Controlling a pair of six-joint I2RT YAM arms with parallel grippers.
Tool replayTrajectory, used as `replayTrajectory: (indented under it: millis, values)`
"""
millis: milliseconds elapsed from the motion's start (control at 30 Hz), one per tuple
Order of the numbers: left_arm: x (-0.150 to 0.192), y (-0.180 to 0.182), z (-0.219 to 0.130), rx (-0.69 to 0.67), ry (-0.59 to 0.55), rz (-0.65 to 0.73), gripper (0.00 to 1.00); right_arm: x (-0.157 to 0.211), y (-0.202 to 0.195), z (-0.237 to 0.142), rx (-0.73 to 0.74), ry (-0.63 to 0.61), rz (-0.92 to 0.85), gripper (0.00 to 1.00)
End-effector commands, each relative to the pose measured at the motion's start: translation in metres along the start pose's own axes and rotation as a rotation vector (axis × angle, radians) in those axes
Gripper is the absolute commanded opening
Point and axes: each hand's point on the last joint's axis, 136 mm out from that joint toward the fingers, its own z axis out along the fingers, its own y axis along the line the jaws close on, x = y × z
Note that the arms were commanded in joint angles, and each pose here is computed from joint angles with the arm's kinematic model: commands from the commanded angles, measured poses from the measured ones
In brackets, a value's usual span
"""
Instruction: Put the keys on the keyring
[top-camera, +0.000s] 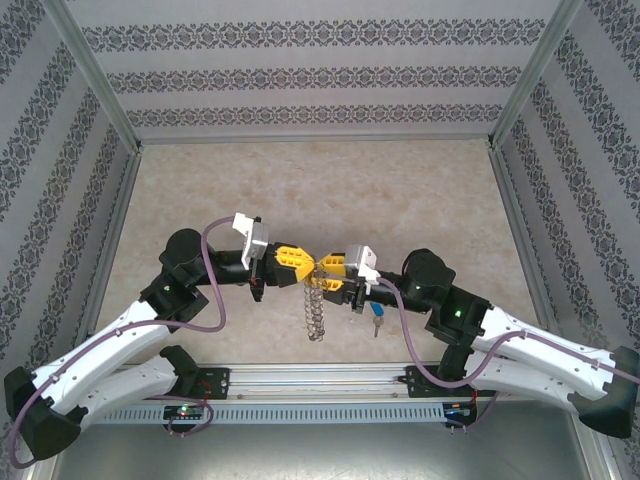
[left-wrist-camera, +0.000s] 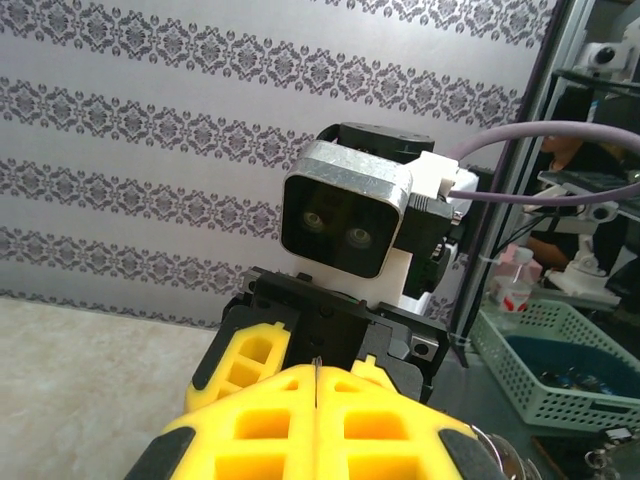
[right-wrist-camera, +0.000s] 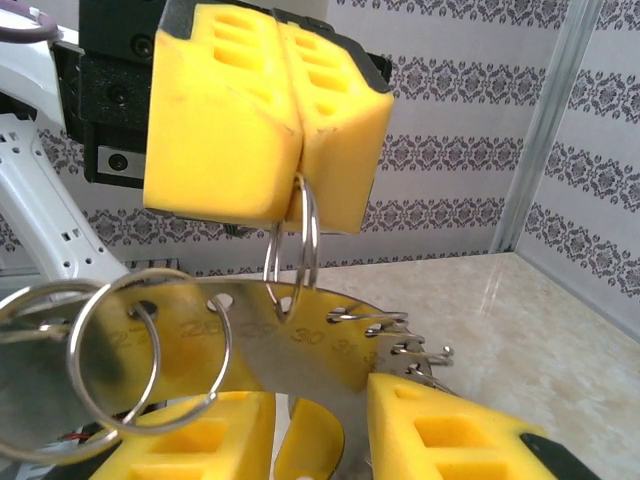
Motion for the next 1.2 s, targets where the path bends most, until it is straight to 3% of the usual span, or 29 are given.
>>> replayTrajectory:
  millis: [0,1167]
  values:
    - [-0.003,-0.003,0.000,-0.021,0.018,0.069,0.00,-0.036,0.002,-0.001,-0.025,-0.105,-0.008,0.30]
    - [0.017,-0.024,0.018,-0.077,0.144,0.216,0.00,-0.068,0.017,-0.038,-0.062,-0.294,0.027,0.31]
